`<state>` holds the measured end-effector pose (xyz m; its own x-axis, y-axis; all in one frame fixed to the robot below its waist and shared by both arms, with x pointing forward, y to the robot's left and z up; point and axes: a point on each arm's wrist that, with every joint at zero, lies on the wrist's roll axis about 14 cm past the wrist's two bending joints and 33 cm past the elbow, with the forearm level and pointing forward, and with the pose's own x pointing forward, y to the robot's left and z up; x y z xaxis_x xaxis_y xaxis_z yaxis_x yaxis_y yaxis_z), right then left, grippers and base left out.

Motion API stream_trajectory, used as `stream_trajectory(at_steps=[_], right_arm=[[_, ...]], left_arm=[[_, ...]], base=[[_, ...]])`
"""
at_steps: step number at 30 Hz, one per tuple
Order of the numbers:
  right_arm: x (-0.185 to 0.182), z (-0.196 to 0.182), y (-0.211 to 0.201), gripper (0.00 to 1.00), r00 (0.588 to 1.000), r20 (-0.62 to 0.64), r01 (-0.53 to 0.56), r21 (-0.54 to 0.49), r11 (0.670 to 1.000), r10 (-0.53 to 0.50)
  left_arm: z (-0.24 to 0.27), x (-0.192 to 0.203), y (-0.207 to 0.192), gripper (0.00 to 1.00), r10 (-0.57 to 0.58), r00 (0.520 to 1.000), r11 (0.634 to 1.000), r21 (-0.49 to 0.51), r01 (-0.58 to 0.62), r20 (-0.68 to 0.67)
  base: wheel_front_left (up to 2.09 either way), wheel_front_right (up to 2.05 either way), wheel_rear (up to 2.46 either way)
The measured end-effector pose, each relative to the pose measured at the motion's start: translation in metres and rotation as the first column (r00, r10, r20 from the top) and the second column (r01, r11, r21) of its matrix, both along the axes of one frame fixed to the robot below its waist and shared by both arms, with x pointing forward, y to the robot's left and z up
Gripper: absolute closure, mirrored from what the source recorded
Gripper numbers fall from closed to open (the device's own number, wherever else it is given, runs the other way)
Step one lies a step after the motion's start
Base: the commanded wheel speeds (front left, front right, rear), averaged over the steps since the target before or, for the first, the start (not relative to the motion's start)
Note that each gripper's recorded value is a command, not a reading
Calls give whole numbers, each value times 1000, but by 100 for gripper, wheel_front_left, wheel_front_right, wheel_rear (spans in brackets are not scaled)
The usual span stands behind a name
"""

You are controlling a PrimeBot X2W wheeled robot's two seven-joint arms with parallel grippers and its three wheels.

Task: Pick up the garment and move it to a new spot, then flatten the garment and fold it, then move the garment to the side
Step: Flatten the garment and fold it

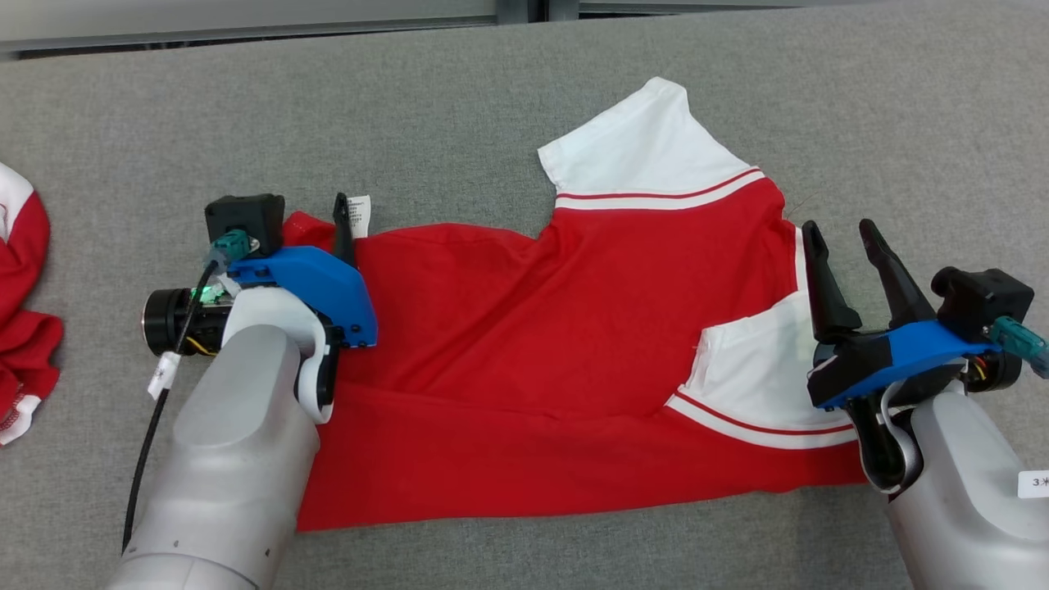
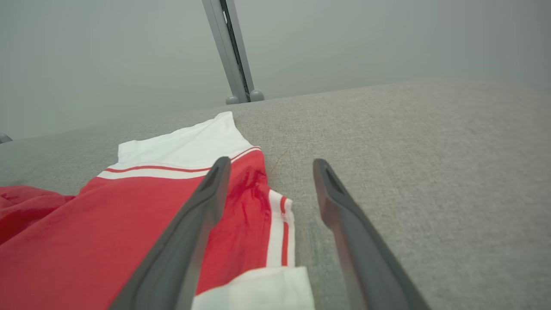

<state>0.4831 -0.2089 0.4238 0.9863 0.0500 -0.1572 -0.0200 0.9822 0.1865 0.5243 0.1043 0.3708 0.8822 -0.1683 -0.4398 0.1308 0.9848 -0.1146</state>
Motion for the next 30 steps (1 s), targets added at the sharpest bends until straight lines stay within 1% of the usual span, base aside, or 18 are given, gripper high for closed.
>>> stream_trajectory(at_steps=[6,12,14,18,25,26,28,29,30], right_arm=[[3,-4,0,0,1000,-6,6,16,1000,-6],[4,-2,6,0,1000,-1,1,35,999,-1],[5,-2,10,0,1000,1,-3,42,999,3],[4,-1,15,0,1000,1,-12,47,999,12],[4,-3,15,0,1000,-2,-15,43,999,15],[4,-3,14,0,1000,-3,-14,43,999,15],[5,-5,11,0,1000,-7,-11,40,999,12],[6,-6,11,0,1000,-11,-14,36,999,14],[8,-8,12,0,1000,-17,-24,28,999,25]], left_arm=[[-16,0,7,0,24,997,1000,-4,-24,-72],[-14,-6,11,0,27,995,999,-19,-29,-96],[-11,-4,11,0,24,995,999,-24,-26,-94],[-18,-11,10,0,7,988,999,-37,-13,-154],[-23,-10,15,0,-9,980,1000,-23,5,-198],[-23,-10,14,2,-12,979,1000,-23,7,-201],[-24,-10,15,53,-14,979,1000,-20,10,-204],[-25,-11,16,93,-14,979,1000,-17,10,-204],[-24,-11,18,100,-11,980,1000,-17,8,-198]], base=[[0,0,0],[0,0,0],[0,0,0],[0,0,0],[0,0,0],[0,0,0],[0,0,0],[0,0,0],[0,0,0]])
